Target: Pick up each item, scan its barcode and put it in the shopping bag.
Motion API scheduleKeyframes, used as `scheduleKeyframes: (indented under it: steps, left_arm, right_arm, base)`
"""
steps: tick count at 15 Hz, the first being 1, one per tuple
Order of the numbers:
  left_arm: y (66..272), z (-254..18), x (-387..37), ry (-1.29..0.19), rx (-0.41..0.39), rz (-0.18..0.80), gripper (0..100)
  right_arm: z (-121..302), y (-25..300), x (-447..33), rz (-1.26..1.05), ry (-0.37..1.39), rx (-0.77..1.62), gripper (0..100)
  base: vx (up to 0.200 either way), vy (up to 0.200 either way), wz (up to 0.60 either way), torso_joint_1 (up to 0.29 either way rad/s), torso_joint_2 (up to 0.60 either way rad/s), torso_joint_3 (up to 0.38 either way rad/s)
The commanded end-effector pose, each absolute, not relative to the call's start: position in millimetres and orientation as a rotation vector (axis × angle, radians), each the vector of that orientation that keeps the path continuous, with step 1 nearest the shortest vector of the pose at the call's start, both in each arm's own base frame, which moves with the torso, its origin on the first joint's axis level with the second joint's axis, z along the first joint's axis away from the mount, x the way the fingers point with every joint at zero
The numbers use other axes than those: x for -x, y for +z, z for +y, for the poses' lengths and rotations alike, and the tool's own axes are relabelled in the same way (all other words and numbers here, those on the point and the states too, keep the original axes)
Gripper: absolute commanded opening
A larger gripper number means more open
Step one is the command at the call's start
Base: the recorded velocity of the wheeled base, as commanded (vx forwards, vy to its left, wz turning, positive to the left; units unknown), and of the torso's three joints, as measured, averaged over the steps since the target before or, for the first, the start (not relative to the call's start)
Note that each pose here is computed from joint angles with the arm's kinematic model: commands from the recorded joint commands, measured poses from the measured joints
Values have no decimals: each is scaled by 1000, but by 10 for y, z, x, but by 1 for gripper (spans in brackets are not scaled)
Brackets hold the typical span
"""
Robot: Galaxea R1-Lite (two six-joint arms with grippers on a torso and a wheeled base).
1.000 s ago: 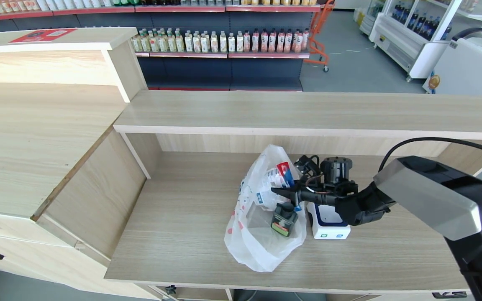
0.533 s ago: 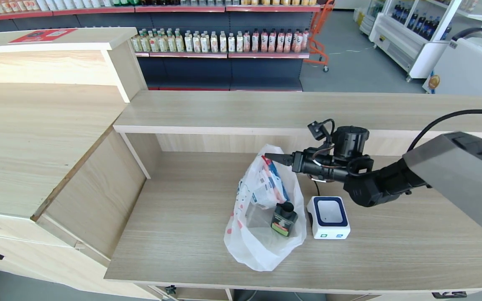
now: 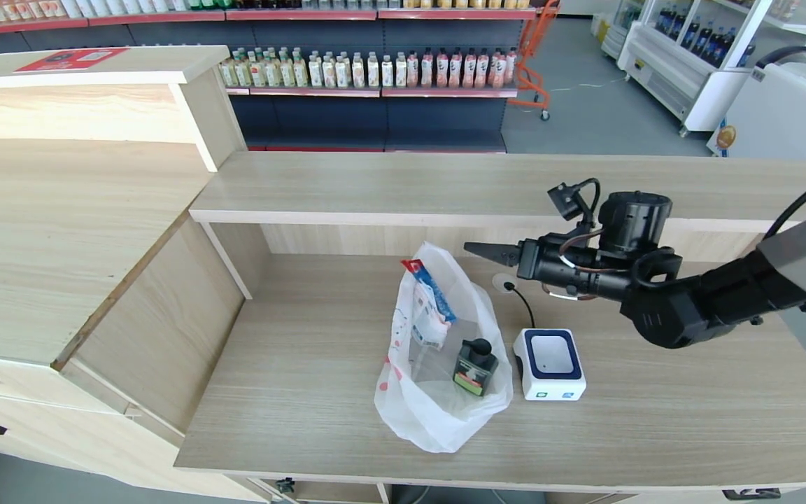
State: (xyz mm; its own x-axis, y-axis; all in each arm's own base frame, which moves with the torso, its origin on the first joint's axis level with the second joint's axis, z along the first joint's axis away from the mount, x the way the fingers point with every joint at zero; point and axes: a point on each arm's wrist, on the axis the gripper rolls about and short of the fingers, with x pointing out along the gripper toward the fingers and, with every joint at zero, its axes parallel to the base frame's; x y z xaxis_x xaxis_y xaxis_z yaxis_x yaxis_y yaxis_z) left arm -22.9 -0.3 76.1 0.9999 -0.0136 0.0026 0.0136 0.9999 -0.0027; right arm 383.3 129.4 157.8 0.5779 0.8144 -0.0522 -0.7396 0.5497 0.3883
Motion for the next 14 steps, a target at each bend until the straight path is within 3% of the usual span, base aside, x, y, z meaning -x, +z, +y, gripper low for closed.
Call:
scheduleKeyframes:
  steps: [1, 3, 4, 5, 7, 9, 14]
  left_arm:
    - [761, -3, 229, -14, 3, -3, 100]
    - [761, -3, 229, -14, 3, -3, 100]
    - [761, -3, 229, -14, 3, -3, 100]
    - [761, -3, 229, -14, 3, -3, 100]
    - [761, -3, 229, -14, 3, -3, 100]
    - [761, -3, 229, -14, 3, -3, 100]
    - [761, -3, 229, -14, 3, -3, 100]
  right_arm:
    - [808, 1917, -3094, 213, 862, -337, 100]
    - [636, 1996, -2846, 205, 825, -324, 100]
    - [264, 2051, -2328, 232, 703, -197, 100]
    - [154, 1999, -2114, 260, 656, -130, 100]
    - [-28, 1797, -1374, 317, 320, -35, 100]
    - [-25, 1537, -922, 307, 129, -38, 100]
    - [11, 907, 7, 137, 9, -38, 100]
  base:
    - [0, 0, 0, 0, 0, 0]
    - [0, 0, 0, 0, 0, 0]
    - [0, 0, 0, 0, 0, 0]
    - [0, 0, 0, 0, 0, 0]
    - [0, 0, 0, 0, 0, 0]
    - [0, 0, 0, 0, 0, 0]
    - [0, 0, 0, 0, 0, 0]
